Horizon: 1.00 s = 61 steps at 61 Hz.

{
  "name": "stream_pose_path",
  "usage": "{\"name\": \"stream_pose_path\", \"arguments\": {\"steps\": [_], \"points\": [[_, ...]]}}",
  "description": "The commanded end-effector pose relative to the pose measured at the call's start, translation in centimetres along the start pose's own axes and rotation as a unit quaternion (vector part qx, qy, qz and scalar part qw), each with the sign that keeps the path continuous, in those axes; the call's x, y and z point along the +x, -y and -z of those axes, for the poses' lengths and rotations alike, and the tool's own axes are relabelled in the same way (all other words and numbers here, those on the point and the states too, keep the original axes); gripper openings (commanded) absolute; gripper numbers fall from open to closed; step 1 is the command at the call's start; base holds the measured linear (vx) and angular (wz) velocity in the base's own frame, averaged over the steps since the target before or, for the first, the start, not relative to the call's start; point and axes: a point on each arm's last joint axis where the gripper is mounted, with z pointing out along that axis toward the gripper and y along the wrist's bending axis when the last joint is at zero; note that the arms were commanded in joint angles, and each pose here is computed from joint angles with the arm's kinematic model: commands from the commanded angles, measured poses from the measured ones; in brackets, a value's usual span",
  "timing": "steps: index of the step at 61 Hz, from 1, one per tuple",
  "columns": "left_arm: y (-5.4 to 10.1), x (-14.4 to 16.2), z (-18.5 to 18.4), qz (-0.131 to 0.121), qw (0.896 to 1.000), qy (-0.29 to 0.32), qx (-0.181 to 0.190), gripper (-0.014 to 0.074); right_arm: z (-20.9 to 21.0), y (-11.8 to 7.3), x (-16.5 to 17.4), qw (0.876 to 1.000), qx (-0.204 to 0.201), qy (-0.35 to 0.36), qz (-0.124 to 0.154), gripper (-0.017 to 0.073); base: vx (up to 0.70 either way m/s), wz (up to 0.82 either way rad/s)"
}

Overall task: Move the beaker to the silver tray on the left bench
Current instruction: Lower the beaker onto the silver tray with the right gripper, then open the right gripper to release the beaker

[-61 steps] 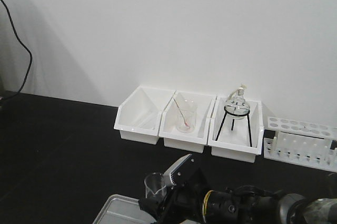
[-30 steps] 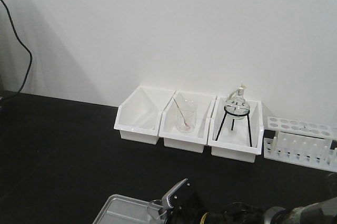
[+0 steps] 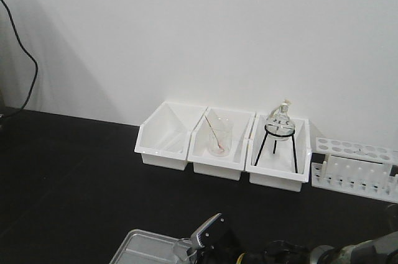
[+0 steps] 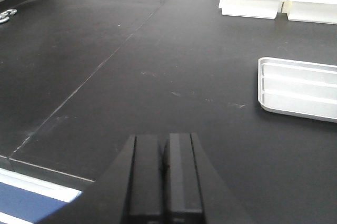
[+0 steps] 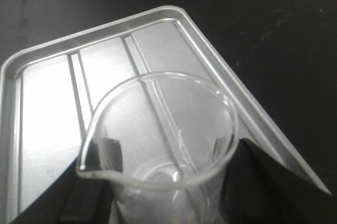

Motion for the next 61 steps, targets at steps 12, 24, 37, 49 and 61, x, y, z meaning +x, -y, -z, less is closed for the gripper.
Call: {"name": "stream_pose_path", "arguments": {"steps": [12,24,37,49,61], "points": [[0.0,-0.2,-0.1,0.002,0.999,0.037,0.003,0.0001,0.9,-0.5,-3.3,0.997,-0.014,0.068,0.016,0.0535,0.0,0.0],[0.0,-0.2,-0.1,0.002,0.999,0.037,0.003,0.0001,1.2,-0.8,-4.0,0.996,-0.022,0.076,0.03,0.064,0.0,0.0],[0.0,-0.2,-0.1,0.002,0.999,0.037,0.003,0.0001,2.1,-1.1,-5.3,0.994,-0.027,0.087,0.052,0.0627,0.0,0.0],[0.0,-0.2,-0.1,0.002,0.999,0.037,0.003,0.0001,3.2,-1.5,-7.0,0.992,-0.025,0.109,0.064,0.0604,0.0,0.0],[0.0,-0.2,-0.1,0.002,0.999,0.037,0.003,0.0001,5.5,-2.5,-10.1,0.985,-0.024,0.146,0.087,0.0583,0.0,0.0]]}}
